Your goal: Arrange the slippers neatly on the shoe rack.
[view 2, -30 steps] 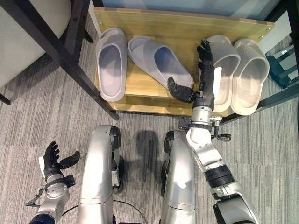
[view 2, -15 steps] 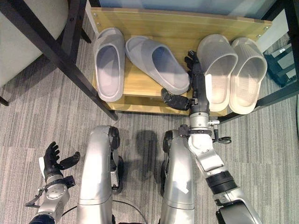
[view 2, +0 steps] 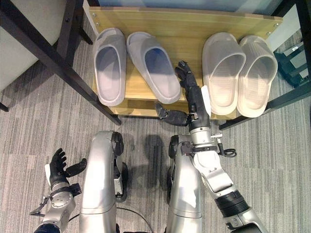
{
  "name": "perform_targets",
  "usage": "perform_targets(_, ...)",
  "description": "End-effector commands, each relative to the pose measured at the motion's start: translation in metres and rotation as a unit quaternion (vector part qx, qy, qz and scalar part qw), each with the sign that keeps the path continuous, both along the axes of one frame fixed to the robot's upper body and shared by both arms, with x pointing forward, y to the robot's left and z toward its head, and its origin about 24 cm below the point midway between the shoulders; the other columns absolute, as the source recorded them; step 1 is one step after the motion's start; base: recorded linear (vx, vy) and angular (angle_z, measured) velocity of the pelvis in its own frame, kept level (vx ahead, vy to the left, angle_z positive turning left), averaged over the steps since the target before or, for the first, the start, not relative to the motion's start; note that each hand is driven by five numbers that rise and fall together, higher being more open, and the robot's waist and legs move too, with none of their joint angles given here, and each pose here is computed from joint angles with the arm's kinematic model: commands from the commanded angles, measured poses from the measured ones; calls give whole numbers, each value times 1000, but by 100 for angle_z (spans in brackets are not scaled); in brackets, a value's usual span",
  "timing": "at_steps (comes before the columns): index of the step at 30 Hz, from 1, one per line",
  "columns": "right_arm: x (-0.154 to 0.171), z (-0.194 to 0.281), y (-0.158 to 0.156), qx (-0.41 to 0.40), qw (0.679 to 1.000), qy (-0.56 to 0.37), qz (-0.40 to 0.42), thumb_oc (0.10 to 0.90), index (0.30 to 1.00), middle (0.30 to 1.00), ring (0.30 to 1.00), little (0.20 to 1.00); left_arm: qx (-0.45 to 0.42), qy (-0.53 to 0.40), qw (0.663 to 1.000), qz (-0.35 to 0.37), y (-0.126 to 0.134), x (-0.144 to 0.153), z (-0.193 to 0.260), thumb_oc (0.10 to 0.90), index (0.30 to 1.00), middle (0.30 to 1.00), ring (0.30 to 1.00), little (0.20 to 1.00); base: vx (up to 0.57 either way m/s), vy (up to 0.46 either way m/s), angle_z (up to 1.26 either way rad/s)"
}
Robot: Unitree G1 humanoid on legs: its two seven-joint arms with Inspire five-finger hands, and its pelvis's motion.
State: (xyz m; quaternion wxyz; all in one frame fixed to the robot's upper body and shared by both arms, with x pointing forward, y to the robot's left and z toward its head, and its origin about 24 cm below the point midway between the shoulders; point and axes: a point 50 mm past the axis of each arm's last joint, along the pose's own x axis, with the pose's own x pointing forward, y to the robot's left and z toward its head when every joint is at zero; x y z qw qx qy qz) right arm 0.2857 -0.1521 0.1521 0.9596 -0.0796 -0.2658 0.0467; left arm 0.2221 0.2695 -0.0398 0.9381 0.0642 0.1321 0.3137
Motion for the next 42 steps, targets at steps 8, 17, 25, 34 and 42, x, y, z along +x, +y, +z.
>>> perform_targets(8,-26,66,54,58,973,-167,145,800,900,900,900,900,37,-20,999,-6,5,-1,9,800,900,900,900,900,0,0,0)
perform_targets(17,-18,88,83,73,964,-193,168,800,900,900,900,900,40,-28,999,1,8,4,14,800,900,900,900,900,0,0,0)
perform_targets(25,-19,91,78,64,965,-212,139,800,900,900,900,900,28,-36,999,5,9,3,16,800,900,900,900,900,0,0,0)
perform_targets(34,-48,82,27,44,962,-270,13,800,900,900,900,900,-50,-88,992,79,19,-2,18,800,900,900,900,900,-3,-7,0)
perform_targets(42,-62,76,-1,23,958,-283,-53,800,900,900,900,900,-27,-156,984,80,22,6,47,800,900,900,900,900,-4,-3,0)
